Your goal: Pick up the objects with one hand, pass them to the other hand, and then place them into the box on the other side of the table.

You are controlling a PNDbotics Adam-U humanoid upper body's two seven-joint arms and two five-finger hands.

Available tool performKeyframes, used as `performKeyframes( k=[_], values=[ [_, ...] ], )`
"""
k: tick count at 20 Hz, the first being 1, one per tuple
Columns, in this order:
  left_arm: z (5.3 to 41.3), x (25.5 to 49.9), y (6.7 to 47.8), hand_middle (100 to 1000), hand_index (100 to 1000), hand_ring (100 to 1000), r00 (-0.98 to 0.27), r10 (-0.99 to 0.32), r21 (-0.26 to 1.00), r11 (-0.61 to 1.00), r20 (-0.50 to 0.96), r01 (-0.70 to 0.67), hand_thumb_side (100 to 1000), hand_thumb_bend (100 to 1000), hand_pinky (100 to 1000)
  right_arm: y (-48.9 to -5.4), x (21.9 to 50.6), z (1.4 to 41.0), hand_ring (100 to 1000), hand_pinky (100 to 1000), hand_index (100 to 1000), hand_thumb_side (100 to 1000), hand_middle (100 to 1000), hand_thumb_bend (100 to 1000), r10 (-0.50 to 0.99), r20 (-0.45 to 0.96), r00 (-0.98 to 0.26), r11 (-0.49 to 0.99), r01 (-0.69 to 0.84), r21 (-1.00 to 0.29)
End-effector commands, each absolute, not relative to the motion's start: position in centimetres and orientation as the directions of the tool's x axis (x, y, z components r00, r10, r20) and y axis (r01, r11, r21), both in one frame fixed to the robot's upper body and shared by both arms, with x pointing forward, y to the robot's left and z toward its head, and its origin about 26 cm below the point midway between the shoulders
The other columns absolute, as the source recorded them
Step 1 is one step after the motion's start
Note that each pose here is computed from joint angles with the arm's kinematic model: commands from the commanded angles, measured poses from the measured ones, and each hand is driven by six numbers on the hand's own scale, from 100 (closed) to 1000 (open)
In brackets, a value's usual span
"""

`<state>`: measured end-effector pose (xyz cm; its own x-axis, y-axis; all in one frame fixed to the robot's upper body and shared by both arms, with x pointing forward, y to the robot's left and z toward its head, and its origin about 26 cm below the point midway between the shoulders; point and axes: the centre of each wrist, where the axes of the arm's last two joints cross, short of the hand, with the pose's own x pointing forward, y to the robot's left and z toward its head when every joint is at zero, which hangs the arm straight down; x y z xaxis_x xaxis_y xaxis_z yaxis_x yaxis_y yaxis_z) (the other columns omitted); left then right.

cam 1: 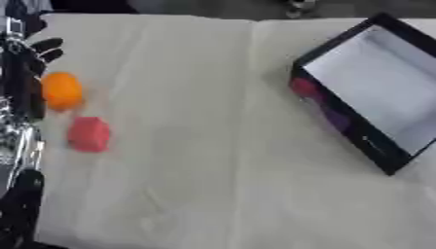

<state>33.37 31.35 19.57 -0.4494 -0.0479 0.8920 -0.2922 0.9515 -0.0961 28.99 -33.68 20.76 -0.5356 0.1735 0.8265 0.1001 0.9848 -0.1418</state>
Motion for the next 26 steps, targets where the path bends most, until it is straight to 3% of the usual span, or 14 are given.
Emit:
performKeyframes(
  k=[1, 15, 26],
  values=[
    [21.3, 33.0, 31.8, 774, 791, 679, -0.494, -0.091, -0.075, 0.949, 0.864, -0.306, 714, 397, 773, -34.0, 28.8, 21.9, 865, 928, 990, 524, 996, 100, 0.198, 0.802, -0.563, 0.980, 0.110, -0.164],
    [24.8, 32.6, 36.6, 795, 807, 707, -0.457, -0.376, 0.168, 0.885, 0.806, -0.434, 689, 387, 785, -34.4, 28.6, 22.5, 873, 930, 1000, 526, 1000, 100, 0.191, 0.780, -0.595, 0.981, 0.132, -0.140],
    [27.0, 33.5, 39.9, 796, 818, 721, -0.356, -0.557, 0.359, 0.796, 0.751, -0.487, 643, 408, 794, -34.6, 28.1, 23.4, 871, 927, 997, 523, 1000, 100, 0.213, 0.747, -0.630, 0.977, 0.140, -0.160]
  ],
)
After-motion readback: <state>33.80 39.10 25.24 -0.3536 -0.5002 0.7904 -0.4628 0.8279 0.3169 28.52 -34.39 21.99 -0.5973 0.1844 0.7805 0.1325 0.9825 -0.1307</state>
